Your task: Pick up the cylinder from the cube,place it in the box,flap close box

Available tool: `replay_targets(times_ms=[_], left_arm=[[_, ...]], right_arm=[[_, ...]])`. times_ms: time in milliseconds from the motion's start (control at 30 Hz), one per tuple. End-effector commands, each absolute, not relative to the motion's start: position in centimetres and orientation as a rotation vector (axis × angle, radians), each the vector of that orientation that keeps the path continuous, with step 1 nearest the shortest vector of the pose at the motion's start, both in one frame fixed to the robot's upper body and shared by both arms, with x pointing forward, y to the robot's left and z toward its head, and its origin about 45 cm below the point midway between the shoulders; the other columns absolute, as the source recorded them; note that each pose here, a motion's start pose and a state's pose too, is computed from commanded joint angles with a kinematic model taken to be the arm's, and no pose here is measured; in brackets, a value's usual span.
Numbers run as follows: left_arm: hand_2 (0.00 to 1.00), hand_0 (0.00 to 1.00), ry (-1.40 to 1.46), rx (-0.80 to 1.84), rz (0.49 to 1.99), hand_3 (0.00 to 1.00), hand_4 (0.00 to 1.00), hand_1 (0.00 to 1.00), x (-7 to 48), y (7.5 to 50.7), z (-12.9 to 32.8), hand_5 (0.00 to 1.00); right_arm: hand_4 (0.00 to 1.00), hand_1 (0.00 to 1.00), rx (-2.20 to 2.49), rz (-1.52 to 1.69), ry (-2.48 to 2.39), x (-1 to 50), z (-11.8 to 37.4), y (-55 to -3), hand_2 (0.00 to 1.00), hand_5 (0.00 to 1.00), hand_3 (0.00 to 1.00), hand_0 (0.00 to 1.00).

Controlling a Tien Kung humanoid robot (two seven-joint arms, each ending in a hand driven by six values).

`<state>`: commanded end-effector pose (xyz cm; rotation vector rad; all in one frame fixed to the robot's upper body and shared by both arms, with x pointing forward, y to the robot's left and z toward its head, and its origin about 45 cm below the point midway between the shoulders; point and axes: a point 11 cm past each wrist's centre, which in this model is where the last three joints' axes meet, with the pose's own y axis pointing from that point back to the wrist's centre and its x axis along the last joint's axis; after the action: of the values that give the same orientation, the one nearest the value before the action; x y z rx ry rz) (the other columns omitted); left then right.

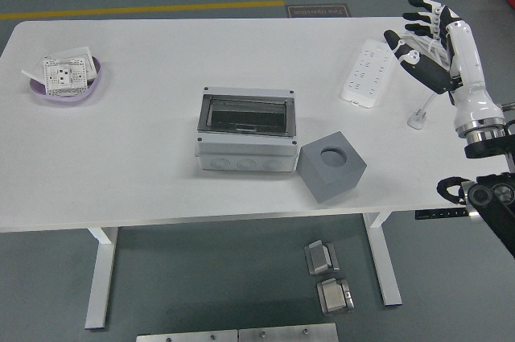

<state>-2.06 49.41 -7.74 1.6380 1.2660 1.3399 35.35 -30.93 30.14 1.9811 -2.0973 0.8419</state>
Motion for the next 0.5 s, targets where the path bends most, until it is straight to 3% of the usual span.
replay_targets(times_ms=[367,400,500], left_arm=[[0.754,0.775,1.291,1.635,1.326,0.866,0.741,0.780,-3.0,48.7,-8.1,0.581],[0.754,0.776,1.294,1.633,1.326,0.867,0.741,0.780,-3.0,48.6,-8.1,0.579],[0.754,0.776,1.303,1.627,1.328,0.867,0.741,0.780,-3.2,48.4,-8.2,0.579]], right_arm=[[0.859,0.695,1.997,0.724,-2.081,35.7,29.4,-30.7,0.719,0.618,0.797,0.754],[0.862,0.752,2.000,0.711,-2.094,35.7,29.4,-30.8,0.755,0.612,0.788,0.797],[0.862,0.752,2.020,0.691,-2.107,35.6,29.4,-30.6,0.755,0.612,0.788,0.797]])
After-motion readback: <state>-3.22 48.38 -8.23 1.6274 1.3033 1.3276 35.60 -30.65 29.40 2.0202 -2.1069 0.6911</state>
